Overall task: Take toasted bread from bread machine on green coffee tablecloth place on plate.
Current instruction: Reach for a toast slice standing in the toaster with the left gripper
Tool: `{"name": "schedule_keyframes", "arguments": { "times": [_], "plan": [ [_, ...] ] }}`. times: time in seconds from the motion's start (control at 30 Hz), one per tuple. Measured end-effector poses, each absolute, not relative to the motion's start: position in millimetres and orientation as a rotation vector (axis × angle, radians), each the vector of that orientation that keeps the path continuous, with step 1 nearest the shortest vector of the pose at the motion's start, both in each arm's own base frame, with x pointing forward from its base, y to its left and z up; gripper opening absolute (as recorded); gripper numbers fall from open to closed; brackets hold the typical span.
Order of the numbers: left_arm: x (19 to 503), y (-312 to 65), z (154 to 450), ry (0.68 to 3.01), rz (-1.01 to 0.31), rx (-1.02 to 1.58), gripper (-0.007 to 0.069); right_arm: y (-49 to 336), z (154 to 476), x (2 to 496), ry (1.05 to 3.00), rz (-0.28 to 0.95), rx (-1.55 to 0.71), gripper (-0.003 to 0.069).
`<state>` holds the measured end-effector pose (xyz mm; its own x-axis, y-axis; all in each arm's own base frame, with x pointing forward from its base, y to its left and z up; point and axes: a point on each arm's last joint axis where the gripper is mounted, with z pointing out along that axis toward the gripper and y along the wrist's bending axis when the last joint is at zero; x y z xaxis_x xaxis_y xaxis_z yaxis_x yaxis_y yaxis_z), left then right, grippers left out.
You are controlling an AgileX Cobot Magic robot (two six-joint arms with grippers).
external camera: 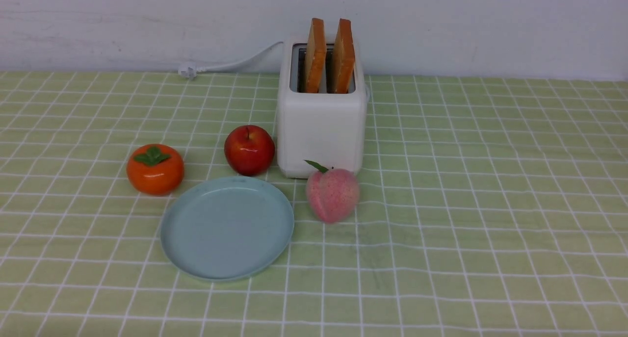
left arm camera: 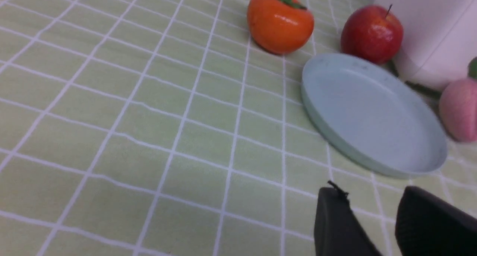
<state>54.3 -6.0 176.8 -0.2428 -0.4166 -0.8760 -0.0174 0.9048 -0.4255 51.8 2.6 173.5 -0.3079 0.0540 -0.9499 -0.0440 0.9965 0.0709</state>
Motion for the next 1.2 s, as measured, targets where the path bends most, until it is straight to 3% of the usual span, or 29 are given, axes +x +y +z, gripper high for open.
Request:
{"name": "schedule_keyframes", "arguments": {
  "times": [0.13, 0.23, 0.5, 0.6, 0.73, 0.77, 0.87, 0.93, 1.07, 1.2],
  "plan": [
    [56, -8, 186, 1.659, -0.612, -0.508, 0.0239, 3, 174, 52, 1.881, 0.097, 0.007, 0.0239],
    [56, -7, 194, 1.552, -0.709, -0.584, 0.0239, 3, 174, 52, 1.881, 0.097, 0.007, 0.0239],
    [56, 0, 209, 1.335, -0.791, -0.663, 0.0238, 3, 174, 52, 1.881, 0.097, 0.007, 0.0239],
    [55, -2, 218, 1.336, -0.823, -0.667, 0.0166, 3, 174, 52, 1.881, 0.097, 0.007, 0.0239],
    [48, -6, 259, 1.371, -0.742, -0.511, -0.0003, 3, 174, 52, 1.877, 0.096, 0.006, 0.0239],
    [48, -7, 270, 1.384, -0.708, -0.472, -0.0013, 3, 174, 52, 1.872, 0.096, 0.006, 0.0239],
    [54, -10, 296, 1.488, -0.597, -0.364, -0.0013, 4, 176, 53, 1.838, 0.138, 0.038, 0.0239],
    [69, -13, 314, 1.622, -0.497, -0.266, -0.0013, 6, 180, 55, 1.773, 0.257, 0.135, 0.0239],
    [103, -15, 314, 1.755, -0.359, -0.151, -0.0013, 7, 191, 56, 1.651, 0.412, 0.261, 0.0239],
    [129, -21, 306, 1.814, -0.373, -0.130, -0.0013, 6, 201, 56, 1.526, 0.473, 0.308, 0.0239]
  ]
}}
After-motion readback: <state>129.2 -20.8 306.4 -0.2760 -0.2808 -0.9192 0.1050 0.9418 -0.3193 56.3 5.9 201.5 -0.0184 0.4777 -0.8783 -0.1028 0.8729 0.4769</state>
